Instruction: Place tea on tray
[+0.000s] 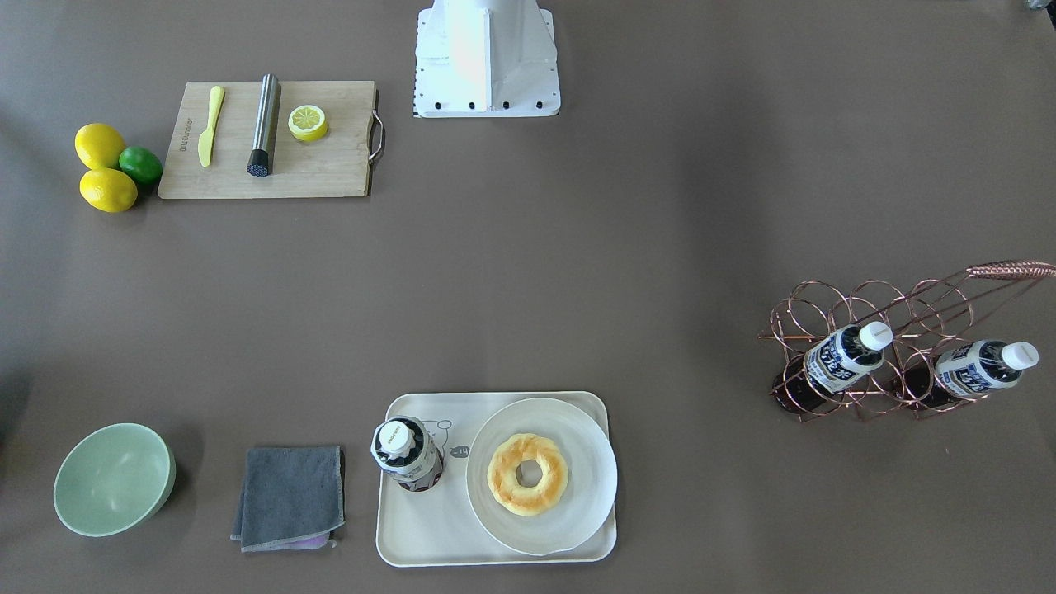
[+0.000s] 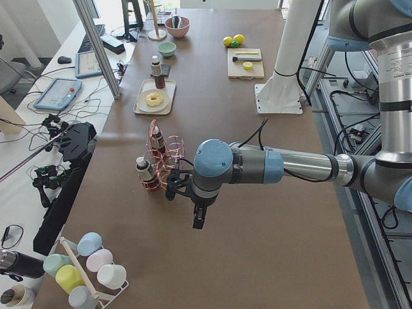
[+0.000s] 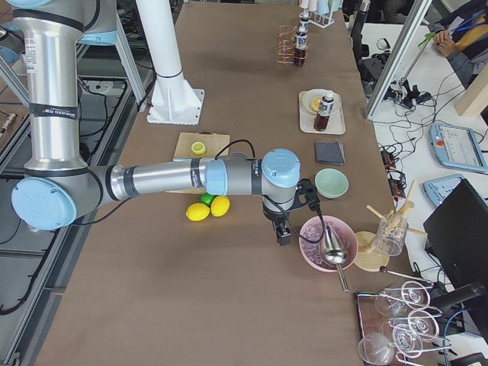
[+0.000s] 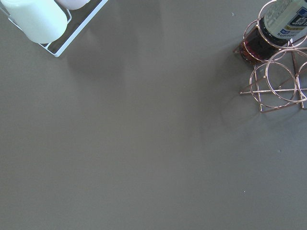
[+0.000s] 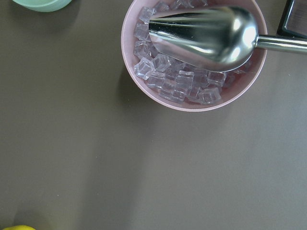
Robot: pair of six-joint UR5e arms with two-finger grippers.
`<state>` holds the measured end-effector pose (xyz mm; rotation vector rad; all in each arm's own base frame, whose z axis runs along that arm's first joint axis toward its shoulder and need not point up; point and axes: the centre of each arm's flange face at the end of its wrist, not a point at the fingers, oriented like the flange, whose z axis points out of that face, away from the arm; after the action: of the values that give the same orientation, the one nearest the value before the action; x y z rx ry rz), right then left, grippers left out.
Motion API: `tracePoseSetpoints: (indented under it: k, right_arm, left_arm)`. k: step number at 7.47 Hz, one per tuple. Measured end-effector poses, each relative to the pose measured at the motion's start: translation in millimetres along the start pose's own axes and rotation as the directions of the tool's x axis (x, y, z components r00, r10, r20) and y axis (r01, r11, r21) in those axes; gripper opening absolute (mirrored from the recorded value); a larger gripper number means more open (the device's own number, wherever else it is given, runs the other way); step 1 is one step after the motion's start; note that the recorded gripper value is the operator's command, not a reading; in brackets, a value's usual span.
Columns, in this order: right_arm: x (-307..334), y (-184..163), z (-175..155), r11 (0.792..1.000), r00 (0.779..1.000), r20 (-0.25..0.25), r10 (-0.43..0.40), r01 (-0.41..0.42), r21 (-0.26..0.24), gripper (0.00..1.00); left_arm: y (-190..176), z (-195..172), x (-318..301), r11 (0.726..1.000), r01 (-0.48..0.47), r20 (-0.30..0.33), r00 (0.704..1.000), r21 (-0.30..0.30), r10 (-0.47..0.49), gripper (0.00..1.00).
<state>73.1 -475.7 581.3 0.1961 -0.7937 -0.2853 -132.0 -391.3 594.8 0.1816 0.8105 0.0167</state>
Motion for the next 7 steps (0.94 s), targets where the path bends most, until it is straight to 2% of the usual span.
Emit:
tracePoseSetpoints:
  k: [7]
  right_arm:
    - [0, -2, -5, 1.000, 1.000, -0.005, -0.003, 0.003, 0.013, 1.00]
  left_arm:
    - [9, -18, -8, 0.998, -0.007, 0.029, 1.000, 0.068, 0.005, 0.97]
